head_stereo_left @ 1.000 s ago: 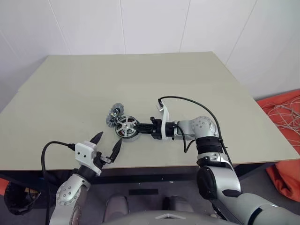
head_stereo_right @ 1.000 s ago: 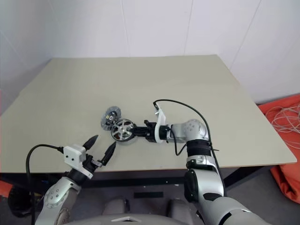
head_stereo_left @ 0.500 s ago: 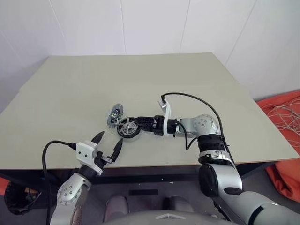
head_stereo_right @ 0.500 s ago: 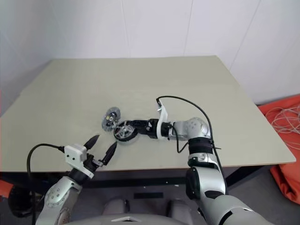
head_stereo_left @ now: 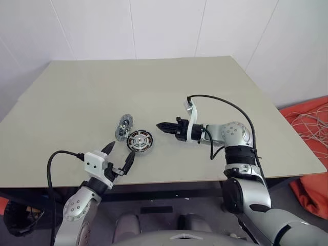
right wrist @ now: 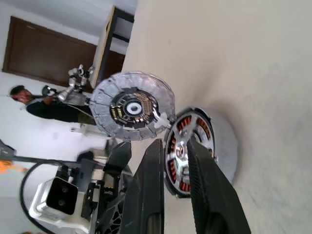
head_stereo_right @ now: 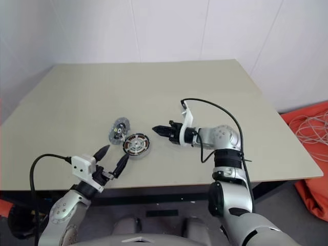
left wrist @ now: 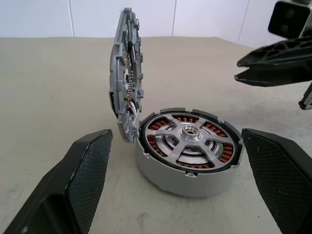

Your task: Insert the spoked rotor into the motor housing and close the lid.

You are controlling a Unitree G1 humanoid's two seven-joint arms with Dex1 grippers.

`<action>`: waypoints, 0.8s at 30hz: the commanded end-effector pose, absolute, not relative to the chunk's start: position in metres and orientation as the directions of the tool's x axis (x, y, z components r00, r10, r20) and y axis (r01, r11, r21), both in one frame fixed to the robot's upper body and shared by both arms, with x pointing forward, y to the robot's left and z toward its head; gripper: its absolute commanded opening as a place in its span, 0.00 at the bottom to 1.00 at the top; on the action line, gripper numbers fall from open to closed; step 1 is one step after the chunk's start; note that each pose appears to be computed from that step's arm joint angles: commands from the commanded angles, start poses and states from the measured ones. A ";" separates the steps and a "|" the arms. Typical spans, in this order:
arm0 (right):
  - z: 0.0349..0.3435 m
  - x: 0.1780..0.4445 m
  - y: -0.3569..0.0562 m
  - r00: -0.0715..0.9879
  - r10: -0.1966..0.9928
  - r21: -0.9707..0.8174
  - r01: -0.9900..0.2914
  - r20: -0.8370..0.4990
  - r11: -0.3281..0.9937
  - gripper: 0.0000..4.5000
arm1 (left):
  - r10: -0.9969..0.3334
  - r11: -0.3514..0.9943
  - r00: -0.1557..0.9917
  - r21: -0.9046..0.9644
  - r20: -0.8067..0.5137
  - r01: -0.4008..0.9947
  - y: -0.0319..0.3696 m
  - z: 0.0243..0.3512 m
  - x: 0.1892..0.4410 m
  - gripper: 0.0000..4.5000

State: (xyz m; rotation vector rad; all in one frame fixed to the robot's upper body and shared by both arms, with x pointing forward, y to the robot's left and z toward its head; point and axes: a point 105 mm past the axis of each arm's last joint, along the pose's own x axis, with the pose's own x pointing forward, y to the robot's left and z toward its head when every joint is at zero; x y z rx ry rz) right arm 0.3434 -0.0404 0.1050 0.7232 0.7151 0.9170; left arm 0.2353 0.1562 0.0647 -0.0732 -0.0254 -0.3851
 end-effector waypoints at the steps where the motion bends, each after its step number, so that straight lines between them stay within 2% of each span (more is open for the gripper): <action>1: 0.129 0.346 -0.028 0.485 0.858 0.588 -0.649 -0.169 0.483 0.19 | -0.379 0.922 0.921 -0.052 0.092 0.384 0.155 0.081 0.237 1.00; 5: 0.127 0.339 -0.010 0.472 0.863 0.333 -0.796 -0.181 0.505 0.00 | -0.377 0.923 0.922 -0.052 0.088 0.382 0.156 0.080 0.236 1.00; 7: 0.121 0.335 0.000 0.453 0.869 0.230 -0.841 -0.198 0.490 0.00 | -0.378 0.922 0.922 -0.052 0.085 0.383 0.156 0.080 0.236 1.00; 11: 0.108 0.331 0.013 0.417 0.881 0.179 -0.871 -0.224 0.457 0.00 | -0.381 0.921 0.921 -0.052 0.080 0.386 0.156 0.078 0.235 1.00; 24: 0.082 0.327 0.031 0.352 0.886 0.147 -0.901 -0.301 0.408 0.00 | -0.376 0.923 0.924 -0.058 0.072 0.380 0.157 0.075 0.233 1.00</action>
